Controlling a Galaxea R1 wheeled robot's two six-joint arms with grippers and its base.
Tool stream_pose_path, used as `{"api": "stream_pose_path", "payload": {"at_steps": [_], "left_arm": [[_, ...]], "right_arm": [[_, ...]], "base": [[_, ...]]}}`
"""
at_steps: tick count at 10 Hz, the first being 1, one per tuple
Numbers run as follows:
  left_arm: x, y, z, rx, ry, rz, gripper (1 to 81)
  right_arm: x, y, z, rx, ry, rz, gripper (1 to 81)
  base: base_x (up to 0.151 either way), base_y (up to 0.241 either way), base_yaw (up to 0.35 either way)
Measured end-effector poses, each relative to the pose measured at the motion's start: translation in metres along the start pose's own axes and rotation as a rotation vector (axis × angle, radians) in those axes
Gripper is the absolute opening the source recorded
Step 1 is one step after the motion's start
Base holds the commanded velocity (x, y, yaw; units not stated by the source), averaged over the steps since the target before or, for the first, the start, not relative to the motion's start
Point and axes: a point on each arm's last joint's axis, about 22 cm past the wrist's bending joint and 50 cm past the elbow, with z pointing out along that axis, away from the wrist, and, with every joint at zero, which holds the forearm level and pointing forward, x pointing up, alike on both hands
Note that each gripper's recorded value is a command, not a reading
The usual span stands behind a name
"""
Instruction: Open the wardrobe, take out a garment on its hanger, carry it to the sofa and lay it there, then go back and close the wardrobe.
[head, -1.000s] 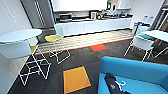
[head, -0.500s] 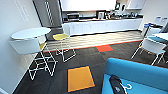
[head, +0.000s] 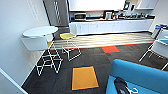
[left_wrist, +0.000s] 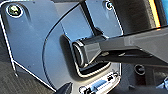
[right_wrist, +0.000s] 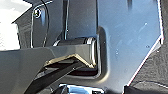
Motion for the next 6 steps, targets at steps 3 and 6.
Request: {"api": "stream_pose_path", "payload": {"at_steps": [3,6], "left_arm": [[0.002,0.003,0.001,-0.007,0.004,0.007,81.1],[0.017,0.001,0.000,0.001,0.039,0.029,81.1]], "right_arm": [[-0.002,0.001,0.000,-0.001,-0.002,0.001,81.1],[0.017,-0.001,-0.001,0.000,0.040,-0.020,81.1]], "base": [[0.000,0.000,0.178],[0.000,0.000,0.178]]}}
